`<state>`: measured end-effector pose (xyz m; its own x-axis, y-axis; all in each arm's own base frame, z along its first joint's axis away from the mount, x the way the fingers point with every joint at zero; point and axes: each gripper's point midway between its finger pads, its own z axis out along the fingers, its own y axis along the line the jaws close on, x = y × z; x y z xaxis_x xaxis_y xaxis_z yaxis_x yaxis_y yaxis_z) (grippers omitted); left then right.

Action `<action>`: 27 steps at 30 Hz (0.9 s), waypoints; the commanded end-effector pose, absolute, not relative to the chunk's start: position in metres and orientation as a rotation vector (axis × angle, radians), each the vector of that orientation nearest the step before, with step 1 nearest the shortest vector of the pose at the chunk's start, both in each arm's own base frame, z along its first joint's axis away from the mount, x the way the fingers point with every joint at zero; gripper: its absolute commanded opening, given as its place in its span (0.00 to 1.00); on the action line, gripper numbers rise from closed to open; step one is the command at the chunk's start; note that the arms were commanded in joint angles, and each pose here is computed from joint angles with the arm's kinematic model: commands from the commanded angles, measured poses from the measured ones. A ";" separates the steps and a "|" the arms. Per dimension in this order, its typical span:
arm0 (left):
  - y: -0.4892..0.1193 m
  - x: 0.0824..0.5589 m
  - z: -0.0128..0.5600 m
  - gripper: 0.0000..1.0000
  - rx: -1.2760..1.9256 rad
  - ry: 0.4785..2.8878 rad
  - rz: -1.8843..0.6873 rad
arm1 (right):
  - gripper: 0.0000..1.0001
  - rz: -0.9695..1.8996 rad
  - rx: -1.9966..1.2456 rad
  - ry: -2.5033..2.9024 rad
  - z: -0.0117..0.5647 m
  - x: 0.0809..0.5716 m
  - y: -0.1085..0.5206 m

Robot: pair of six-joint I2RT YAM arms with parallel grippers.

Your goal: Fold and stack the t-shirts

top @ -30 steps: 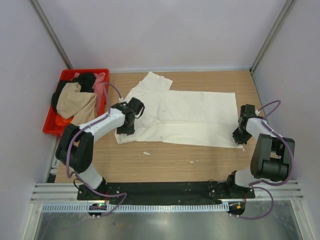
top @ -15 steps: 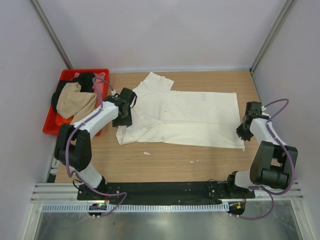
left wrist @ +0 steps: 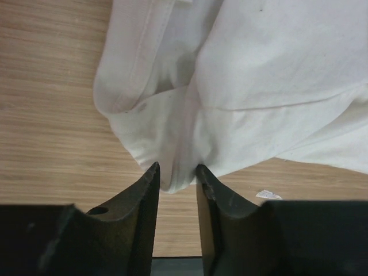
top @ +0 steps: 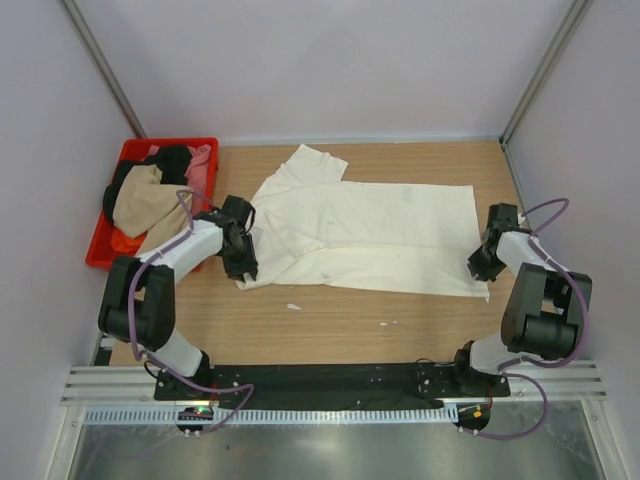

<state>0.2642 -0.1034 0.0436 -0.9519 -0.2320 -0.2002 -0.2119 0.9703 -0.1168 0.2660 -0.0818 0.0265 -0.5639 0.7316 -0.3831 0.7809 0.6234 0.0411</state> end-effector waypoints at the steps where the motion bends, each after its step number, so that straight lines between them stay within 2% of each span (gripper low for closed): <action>1: -0.112 0.281 0.045 0.30 -0.327 2.859 -0.201 | 0.19 -0.270 1.199 2.450 0.026 0.270 -0.097; 3: -0.110 0.289 0.048 0.19 -0.313 2.861 -0.170 | 0.18 -0.312 1.209 2.442 0.026 0.268 -0.104; 4: -0.100 0.292 0.048 0.06 -0.316 2.855 -0.080 | 0.18 -0.350 1.215 2.429 0.026 0.266 -0.109; 5: -0.098 0.297 0.051 0.01 -0.305 2.845 -0.057 | 0.18 -0.357 1.216 2.426 0.027 0.266 -0.111; 9: -0.079 0.317 0.061 0.00 -0.299 2.812 0.137 | 0.18 -0.383 1.222 2.409 0.029 0.266 -0.116; 12: -0.079 0.319 0.056 0.00 -0.270 2.851 0.165 | 0.18 -0.386 1.218 2.410 0.032 0.267 -0.116; 16: -0.075 0.317 0.052 0.35 -0.263 2.873 0.212 | 0.18 -0.318 1.173 2.381 0.057 0.280 -0.112; 20: -0.067 0.332 0.069 0.41 -0.269 2.807 0.253 | 0.23 -0.127 0.923 2.252 0.116 0.324 -0.071; 21: -0.066 0.335 0.072 0.41 -0.279 2.807 0.241 | 0.27 -0.060 0.786 2.220 0.136 0.336 -0.038; 23: -0.066 0.341 0.085 0.43 -0.311 2.780 0.218 | 0.28 0.056 0.588 2.141 0.163 0.362 0.007; 25: -0.066 0.347 0.093 0.48 -0.360 2.750 0.152 | 0.28 0.208 0.365 2.102 0.180 0.382 0.073; 27: -0.062 0.353 0.102 0.48 -0.443 2.727 0.024 | 0.27 0.293 0.145 2.119 0.177 0.387 0.136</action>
<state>0.3394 -0.0699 0.0724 -0.9252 -0.2167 -0.3114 -0.2494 0.9659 0.0690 0.3613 0.0698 0.1532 -0.5820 0.3383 -0.7395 0.2351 0.9405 0.2453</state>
